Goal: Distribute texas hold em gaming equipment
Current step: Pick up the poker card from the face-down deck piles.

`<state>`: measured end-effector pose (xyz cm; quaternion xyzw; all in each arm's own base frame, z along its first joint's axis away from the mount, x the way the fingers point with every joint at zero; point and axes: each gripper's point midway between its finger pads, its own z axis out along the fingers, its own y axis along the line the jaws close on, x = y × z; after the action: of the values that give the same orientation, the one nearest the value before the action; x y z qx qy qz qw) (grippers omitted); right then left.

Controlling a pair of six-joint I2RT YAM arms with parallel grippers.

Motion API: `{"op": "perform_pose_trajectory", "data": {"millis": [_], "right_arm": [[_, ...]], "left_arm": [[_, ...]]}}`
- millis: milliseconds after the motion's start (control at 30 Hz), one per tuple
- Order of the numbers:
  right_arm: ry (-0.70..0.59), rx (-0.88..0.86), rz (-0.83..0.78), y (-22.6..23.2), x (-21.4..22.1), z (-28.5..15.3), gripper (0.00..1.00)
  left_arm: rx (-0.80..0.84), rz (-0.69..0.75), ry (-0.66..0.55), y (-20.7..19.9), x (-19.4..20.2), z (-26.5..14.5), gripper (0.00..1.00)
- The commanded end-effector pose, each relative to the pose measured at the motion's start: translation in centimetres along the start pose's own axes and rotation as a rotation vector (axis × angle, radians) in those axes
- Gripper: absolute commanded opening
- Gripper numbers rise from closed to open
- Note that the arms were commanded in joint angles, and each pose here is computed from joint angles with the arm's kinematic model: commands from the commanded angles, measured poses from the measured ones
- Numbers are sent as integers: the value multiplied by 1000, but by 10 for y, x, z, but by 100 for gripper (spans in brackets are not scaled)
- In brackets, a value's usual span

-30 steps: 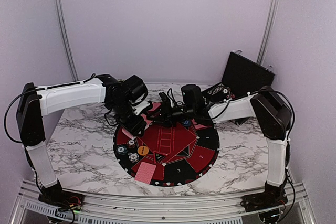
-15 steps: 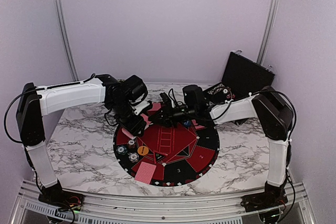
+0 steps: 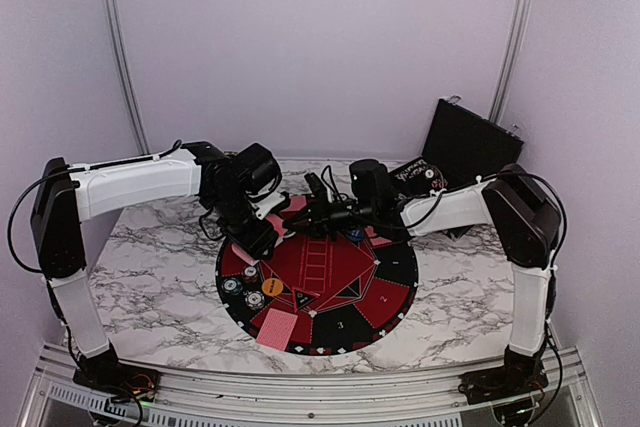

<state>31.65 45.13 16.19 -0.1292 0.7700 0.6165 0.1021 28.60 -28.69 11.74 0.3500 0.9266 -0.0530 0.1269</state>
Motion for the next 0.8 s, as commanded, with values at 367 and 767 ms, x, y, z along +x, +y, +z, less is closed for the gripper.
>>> {"op": "perform_pose_trajectory", "data": {"millis": [367, 767], "right_arm": [[-88, -64, -11, 24, -23, -37, 0], [-148, -60, -2, 22, -36, -63, 0]], "left_arm": [[-23, -19, -17, 9, 3, -7, 28], [-30, -34, -19, 14, 5, -7, 28]]}}
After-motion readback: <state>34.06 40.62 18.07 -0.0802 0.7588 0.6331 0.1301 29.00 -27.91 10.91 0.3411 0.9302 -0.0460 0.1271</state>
